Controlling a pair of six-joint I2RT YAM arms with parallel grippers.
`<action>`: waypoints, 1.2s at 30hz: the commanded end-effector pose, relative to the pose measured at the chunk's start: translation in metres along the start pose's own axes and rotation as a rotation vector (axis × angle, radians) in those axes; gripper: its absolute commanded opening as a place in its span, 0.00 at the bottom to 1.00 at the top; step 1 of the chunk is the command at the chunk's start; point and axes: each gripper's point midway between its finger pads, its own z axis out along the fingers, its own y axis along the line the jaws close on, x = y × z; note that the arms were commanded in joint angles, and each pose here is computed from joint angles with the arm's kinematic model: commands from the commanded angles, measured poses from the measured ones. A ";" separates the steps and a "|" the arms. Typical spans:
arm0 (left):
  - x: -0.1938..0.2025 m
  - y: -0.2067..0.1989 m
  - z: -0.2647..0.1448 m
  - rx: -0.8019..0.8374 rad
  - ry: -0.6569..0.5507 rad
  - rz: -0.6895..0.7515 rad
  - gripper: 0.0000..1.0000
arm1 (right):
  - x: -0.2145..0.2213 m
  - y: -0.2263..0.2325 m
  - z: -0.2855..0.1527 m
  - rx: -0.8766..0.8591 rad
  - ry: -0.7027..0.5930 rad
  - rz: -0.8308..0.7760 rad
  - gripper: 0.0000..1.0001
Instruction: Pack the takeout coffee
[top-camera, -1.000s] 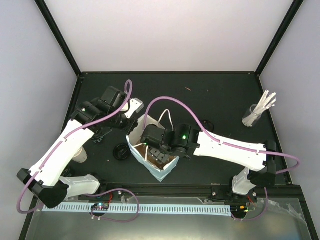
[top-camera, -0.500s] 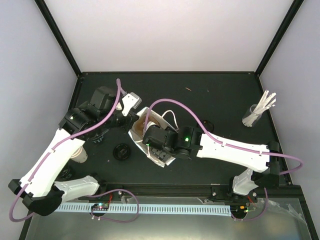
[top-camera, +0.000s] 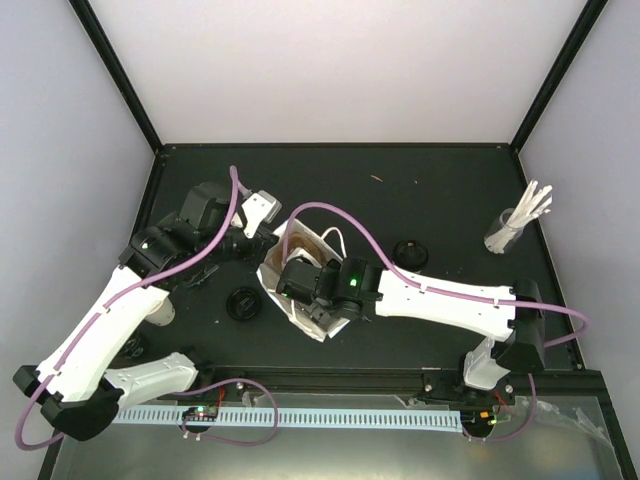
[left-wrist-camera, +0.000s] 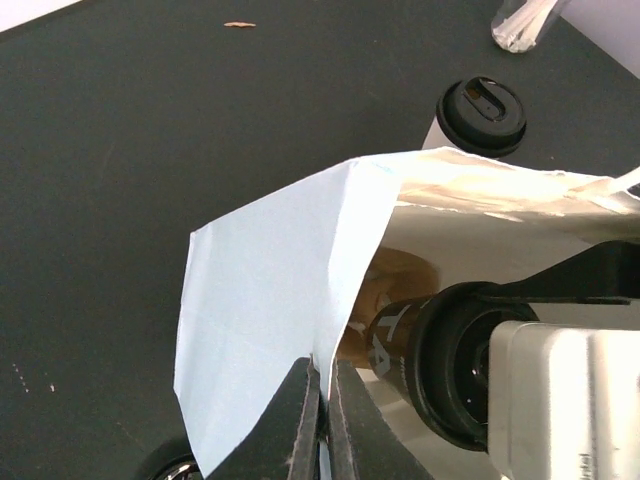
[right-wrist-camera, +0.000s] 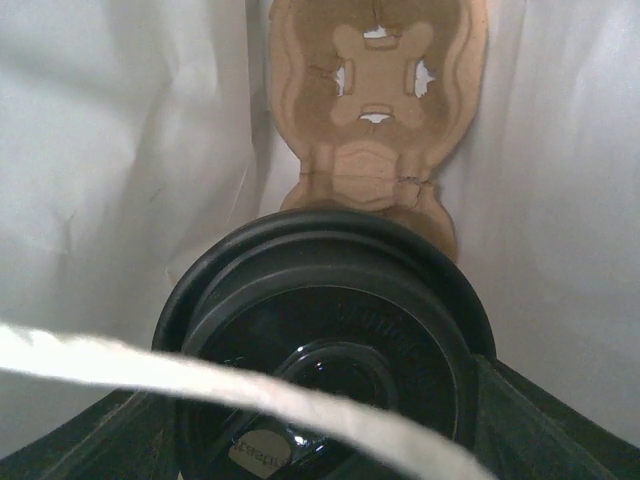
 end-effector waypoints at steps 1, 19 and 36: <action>-0.015 -0.003 -0.009 0.004 -0.086 -0.018 0.02 | -0.003 -0.004 0.008 0.020 -0.016 0.059 0.55; 0.001 -0.022 -0.004 0.130 -0.109 -0.047 0.02 | 0.023 -0.011 0.050 -0.001 0.026 0.019 0.55; -0.014 0.000 -0.040 -0.002 -0.236 -0.178 0.58 | 0.027 -0.015 0.034 0.014 0.033 -0.117 0.54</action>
